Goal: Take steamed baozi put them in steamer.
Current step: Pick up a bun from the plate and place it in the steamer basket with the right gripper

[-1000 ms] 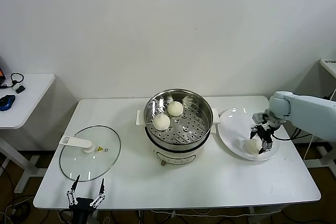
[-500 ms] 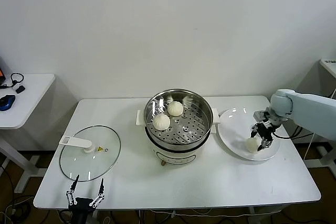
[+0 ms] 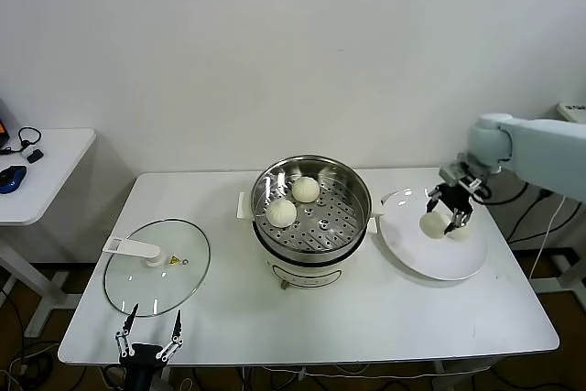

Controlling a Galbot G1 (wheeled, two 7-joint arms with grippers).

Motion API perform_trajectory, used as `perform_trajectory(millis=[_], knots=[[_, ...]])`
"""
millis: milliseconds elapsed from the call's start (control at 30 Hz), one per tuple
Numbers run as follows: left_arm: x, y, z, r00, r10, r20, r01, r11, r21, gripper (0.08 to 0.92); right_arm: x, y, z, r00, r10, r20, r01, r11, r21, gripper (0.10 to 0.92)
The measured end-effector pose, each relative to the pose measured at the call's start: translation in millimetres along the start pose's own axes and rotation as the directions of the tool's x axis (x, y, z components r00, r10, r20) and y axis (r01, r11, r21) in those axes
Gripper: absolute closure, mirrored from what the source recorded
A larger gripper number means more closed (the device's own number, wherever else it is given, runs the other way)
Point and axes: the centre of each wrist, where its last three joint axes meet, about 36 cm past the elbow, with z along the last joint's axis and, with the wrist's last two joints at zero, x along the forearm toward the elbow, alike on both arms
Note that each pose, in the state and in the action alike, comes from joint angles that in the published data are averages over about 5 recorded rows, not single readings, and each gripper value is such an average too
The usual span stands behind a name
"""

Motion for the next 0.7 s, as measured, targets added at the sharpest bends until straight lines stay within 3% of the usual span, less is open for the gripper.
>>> perform_trajectory(millis=[333,700], knots=[[1,-2,1,0.9999,0.009,-0.007,-0.009,1.0,-0.002,0.177,84,-31,-63,0.996,0.069,0.057,-0.085,0.928,0.364,0.394],[0,-7,0,0.9999,0.012,-0.006,-0.012,1.0,0.002,0.177,84,-70,-139,0.992,0.047,0.121,-0.112,0.775,0.622,0.377]])
